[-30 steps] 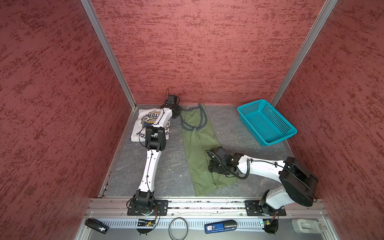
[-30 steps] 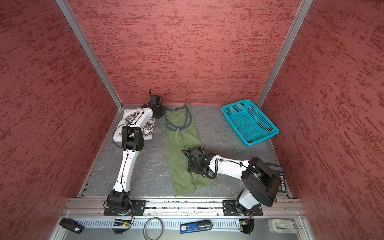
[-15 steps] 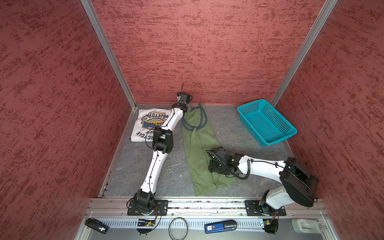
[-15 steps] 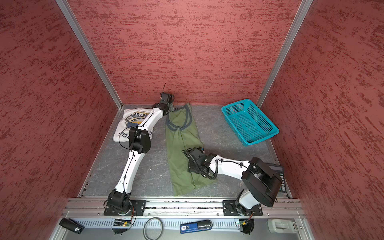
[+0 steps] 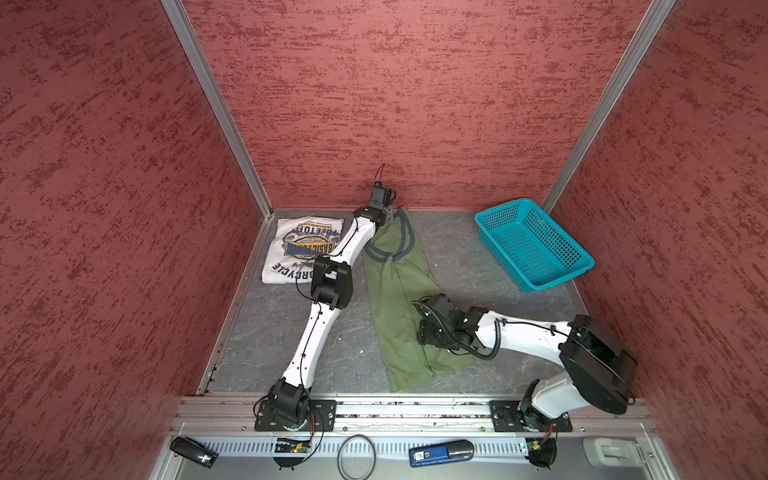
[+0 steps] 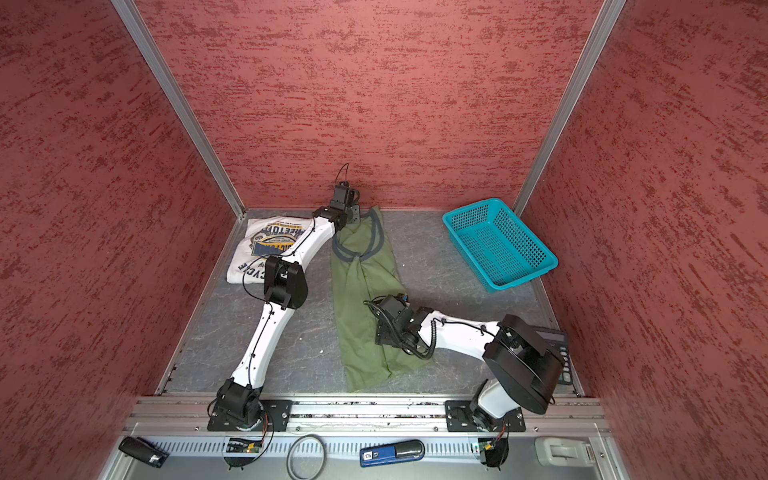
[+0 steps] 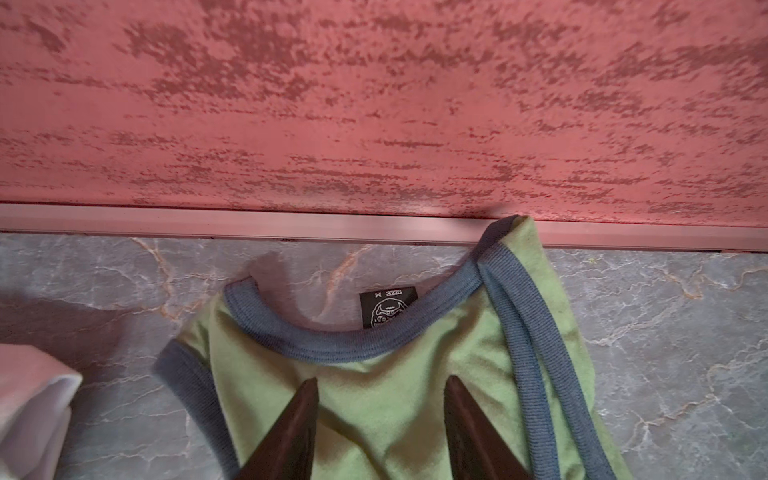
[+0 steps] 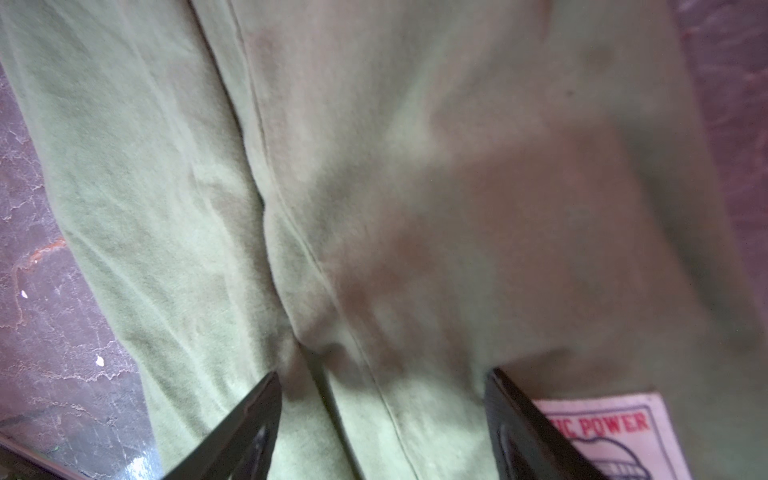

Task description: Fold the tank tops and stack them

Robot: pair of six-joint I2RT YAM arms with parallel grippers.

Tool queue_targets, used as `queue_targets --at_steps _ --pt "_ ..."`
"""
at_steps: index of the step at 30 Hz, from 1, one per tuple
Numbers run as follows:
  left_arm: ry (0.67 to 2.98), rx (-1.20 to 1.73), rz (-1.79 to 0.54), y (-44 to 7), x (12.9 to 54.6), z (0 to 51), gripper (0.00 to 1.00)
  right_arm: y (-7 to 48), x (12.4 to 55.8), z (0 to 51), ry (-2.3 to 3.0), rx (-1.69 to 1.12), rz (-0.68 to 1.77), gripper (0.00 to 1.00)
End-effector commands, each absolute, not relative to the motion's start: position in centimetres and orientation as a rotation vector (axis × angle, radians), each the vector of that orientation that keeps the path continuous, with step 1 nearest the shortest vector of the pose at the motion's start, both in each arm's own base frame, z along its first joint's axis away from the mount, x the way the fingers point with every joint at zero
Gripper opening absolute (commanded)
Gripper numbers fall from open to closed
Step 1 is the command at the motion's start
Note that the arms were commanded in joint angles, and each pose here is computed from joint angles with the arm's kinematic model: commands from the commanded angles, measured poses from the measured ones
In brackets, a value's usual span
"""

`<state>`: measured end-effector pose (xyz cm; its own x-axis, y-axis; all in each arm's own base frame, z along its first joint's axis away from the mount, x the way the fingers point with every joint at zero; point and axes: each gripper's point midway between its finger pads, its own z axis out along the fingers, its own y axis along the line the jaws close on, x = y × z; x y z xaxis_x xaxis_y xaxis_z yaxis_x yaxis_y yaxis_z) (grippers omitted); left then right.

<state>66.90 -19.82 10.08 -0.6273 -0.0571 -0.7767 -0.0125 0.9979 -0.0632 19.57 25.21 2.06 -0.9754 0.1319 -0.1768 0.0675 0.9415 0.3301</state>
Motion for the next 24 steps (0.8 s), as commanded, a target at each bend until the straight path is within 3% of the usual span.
queue_targets --at_steps 1,5,11,24 --pt "2.263 -0.032 -0.08 -19.1 66.3 11.9 0.52 22.5 14.4 -2.6 3.137 0.193 0.317 0.78" --pt "2.319 -0.177 -0.112 -17.0 64.5 13.1 0.54 22.5 14.9 -2.4 3.121 0.186 0.3 0.78" --pt "2.403 -0.479 -0.258 -13.2 62.8 10.4 0.57 22.3 15.8 -1.8 3.08 0.151 0.251 0.78" --pt "2.555 -0.544 -0.383 -14.5 60.6 7.1 0.63 27.8 13.3 -1.6 3.116 -0.195 0.299 0.78"
